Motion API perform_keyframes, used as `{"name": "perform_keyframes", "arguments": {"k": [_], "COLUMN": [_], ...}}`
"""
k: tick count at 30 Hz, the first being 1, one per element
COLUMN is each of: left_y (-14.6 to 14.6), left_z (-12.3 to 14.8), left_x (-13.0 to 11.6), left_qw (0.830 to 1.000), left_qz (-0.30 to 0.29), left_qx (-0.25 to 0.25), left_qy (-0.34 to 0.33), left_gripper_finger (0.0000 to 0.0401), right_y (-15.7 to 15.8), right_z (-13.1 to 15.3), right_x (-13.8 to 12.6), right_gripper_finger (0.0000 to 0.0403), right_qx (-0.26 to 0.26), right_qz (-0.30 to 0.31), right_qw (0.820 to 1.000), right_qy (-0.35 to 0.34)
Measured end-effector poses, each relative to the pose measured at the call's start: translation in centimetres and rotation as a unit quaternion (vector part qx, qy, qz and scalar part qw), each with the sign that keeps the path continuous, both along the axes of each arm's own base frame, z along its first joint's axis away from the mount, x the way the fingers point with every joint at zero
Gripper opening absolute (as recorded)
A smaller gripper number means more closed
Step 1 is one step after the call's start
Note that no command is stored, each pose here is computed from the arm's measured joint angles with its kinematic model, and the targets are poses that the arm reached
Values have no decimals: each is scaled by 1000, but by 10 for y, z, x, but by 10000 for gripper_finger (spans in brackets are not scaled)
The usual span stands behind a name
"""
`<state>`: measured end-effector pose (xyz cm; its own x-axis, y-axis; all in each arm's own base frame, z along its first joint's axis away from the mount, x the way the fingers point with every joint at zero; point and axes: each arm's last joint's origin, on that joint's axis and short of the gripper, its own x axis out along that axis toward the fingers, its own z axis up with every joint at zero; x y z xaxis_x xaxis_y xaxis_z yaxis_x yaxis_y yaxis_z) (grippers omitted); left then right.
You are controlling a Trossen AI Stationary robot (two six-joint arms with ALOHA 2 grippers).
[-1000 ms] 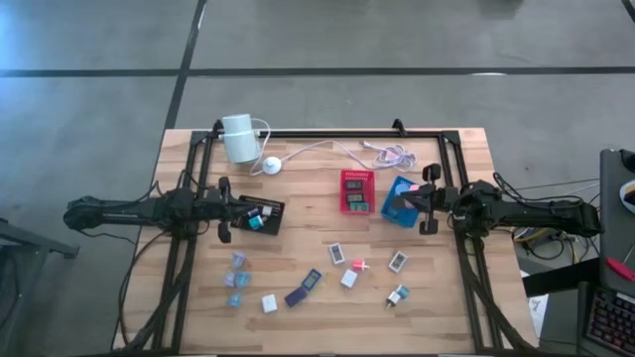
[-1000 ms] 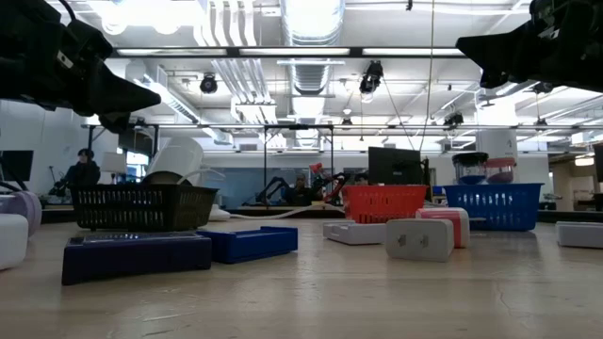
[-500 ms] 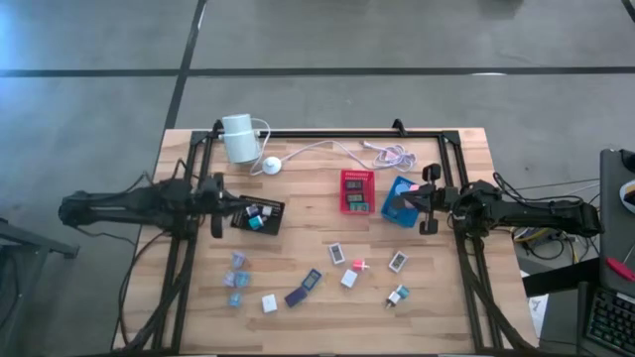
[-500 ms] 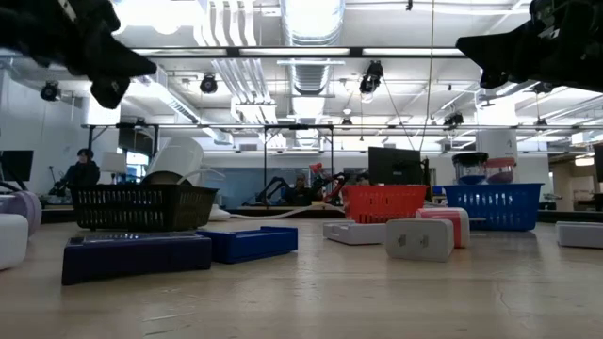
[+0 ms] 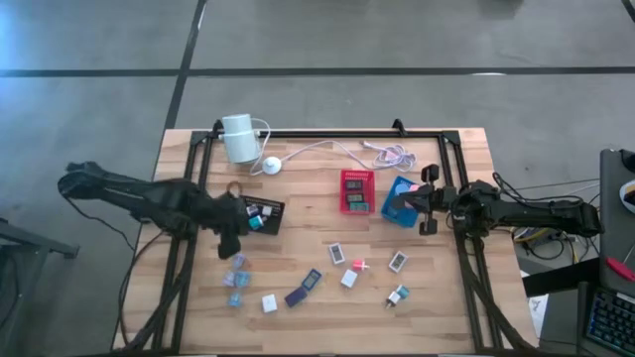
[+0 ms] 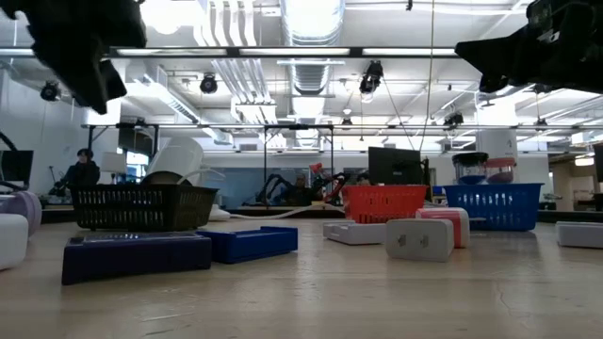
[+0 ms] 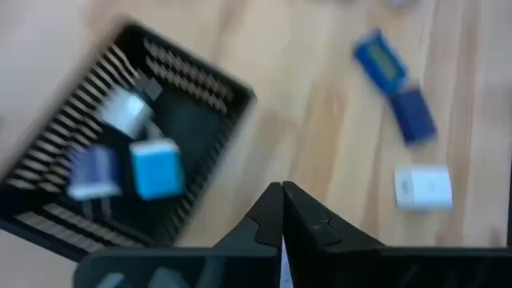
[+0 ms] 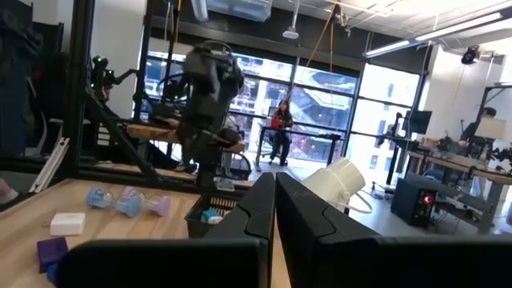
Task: Pick & Place Office items
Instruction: Put the violet hourglass into the blue bin
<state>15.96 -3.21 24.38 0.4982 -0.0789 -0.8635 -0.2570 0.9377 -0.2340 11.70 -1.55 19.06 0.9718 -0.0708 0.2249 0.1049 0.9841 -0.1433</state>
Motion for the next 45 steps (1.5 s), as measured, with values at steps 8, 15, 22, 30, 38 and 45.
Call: {"name": "perform_keyframes", "arguments": {"k": [8,15,22,30,38,45], "left_y": [-27,-40,-54,-63,-68,-71], "left_z": [-12,-12,-13,-24,-38,-50], "left_x": [10,3,6,5,11,17], "left_qw": [991,989,987,978,969,962], "left_qz": [-53,-45,10,16,68,82], "left_qx": [18,-16,-92,-83,-69,-63], "left_qy": [121,142,134,191,228,255], "left_gripper_finger": [44,73,89,88,88,121], "right_y": [0,0,0,0,0,0], "right_z": [0,0,0,0,0,0], "right_x": [0,0,0,0,0,0], "right_gripper_finger": [8,8,8,8,8,8], "right_qx": [0,0,0,2,1,3], "right_qz": [0,0,0,1,0,1], "right_qw": [1000,1000,1000,1000,1000,1000], "right_qy": [-1,-1,-1,-2,-2,-2]}}
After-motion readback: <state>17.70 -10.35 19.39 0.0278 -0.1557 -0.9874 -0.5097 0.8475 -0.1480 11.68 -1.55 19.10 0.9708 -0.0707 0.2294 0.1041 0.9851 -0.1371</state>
